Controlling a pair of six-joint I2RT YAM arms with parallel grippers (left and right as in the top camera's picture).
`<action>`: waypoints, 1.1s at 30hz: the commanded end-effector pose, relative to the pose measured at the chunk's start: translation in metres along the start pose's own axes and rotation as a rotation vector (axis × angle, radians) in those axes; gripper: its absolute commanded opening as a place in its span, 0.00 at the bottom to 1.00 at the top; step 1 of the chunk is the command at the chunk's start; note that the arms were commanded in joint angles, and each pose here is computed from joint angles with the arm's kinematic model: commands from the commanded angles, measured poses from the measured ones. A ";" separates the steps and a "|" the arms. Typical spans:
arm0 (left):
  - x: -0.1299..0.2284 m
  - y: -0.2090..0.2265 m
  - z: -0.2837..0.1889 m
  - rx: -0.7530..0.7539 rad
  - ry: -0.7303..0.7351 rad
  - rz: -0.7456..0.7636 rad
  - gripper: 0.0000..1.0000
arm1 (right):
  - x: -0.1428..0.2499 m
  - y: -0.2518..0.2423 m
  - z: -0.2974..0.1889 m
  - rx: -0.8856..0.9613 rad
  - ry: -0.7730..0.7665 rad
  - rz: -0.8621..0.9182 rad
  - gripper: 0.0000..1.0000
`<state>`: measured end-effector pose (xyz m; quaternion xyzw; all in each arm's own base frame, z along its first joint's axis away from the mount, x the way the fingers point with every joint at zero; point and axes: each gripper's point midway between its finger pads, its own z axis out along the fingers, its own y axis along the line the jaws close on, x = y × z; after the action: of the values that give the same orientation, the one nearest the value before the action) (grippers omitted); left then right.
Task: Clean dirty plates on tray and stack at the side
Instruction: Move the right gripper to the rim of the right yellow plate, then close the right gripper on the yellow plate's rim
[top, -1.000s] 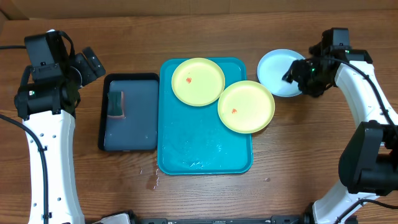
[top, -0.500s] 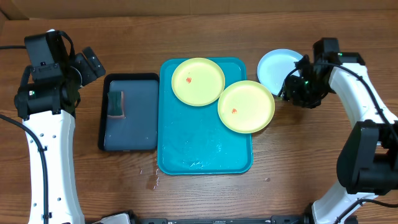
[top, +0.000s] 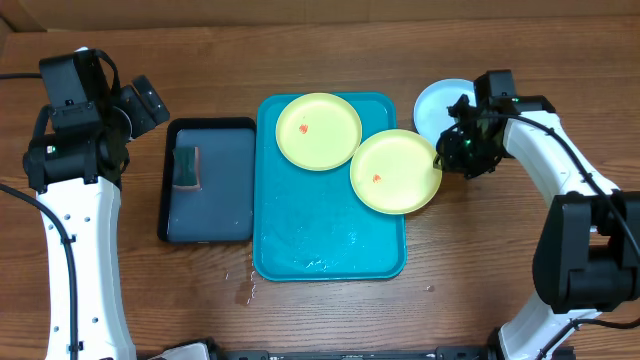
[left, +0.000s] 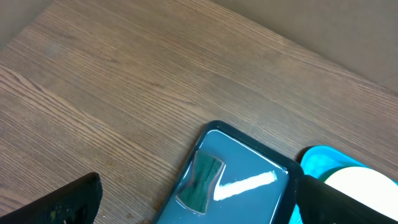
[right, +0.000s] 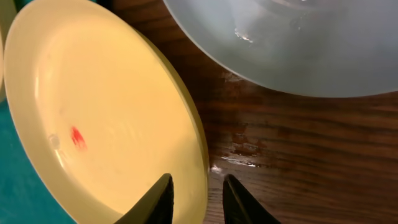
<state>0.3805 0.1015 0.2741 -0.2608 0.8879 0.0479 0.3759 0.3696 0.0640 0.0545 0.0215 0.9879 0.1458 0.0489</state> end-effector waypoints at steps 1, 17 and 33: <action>-0.006 -0.002 -0.003 0.013 -0.015 -0.018 1.00 | 0.005 -0.004 -0.001 0.030 0.012 -0.002 0.28; -0.006 -0.002 -0.003 0.013 -0.015 -0.018 1.00 | 0.029 -0.005 -0.003 0.047 0.105 0.239 0.24; -0.006 -0.002 -0.003 0.012 -0.015 -0.018 1.00 | 0.032 -0.005 -0.003 0.050 0.116 0.264 0.28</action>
<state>0.3805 0.1015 0.2741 -0.2608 0.8879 0.0479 0.3759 0.3390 0.0595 0.0517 0.1418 0.9809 0.1298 -0.0288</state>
